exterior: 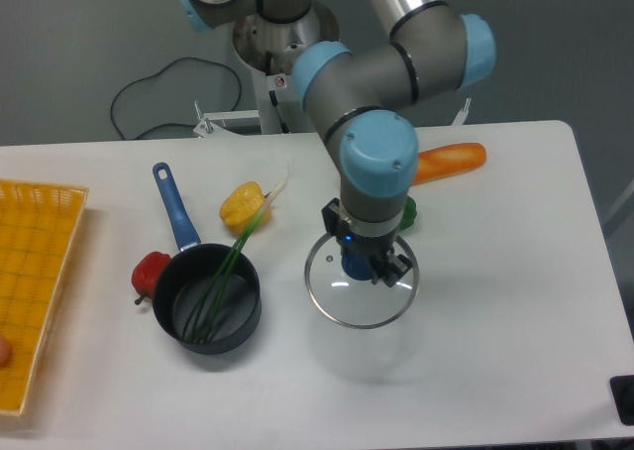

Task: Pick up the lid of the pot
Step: 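Lift the glass lid by its knob toward the saucepan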

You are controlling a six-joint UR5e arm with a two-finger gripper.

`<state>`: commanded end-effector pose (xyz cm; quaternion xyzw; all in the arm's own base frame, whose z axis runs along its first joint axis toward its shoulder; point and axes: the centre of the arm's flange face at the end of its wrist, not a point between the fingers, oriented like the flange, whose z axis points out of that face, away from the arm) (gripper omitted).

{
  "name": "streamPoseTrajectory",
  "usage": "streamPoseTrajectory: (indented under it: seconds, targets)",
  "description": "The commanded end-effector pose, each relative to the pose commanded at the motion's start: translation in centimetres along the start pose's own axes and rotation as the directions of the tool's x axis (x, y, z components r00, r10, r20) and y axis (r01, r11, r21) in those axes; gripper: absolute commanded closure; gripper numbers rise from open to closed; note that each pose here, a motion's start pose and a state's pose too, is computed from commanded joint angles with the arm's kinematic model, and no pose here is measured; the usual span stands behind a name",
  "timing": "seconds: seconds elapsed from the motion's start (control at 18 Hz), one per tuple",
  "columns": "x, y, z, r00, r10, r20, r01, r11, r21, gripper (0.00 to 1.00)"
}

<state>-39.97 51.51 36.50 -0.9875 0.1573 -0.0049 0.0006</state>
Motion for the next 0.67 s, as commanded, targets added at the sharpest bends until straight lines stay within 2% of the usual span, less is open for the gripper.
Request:
streamPoseTrajectory:
  seconds: [0.67]
  targets:
    - [0.53, -0.54, -0.31, 1.0, 0.009, 0.0, -0.009, 1.0, 0.012, 0.45]
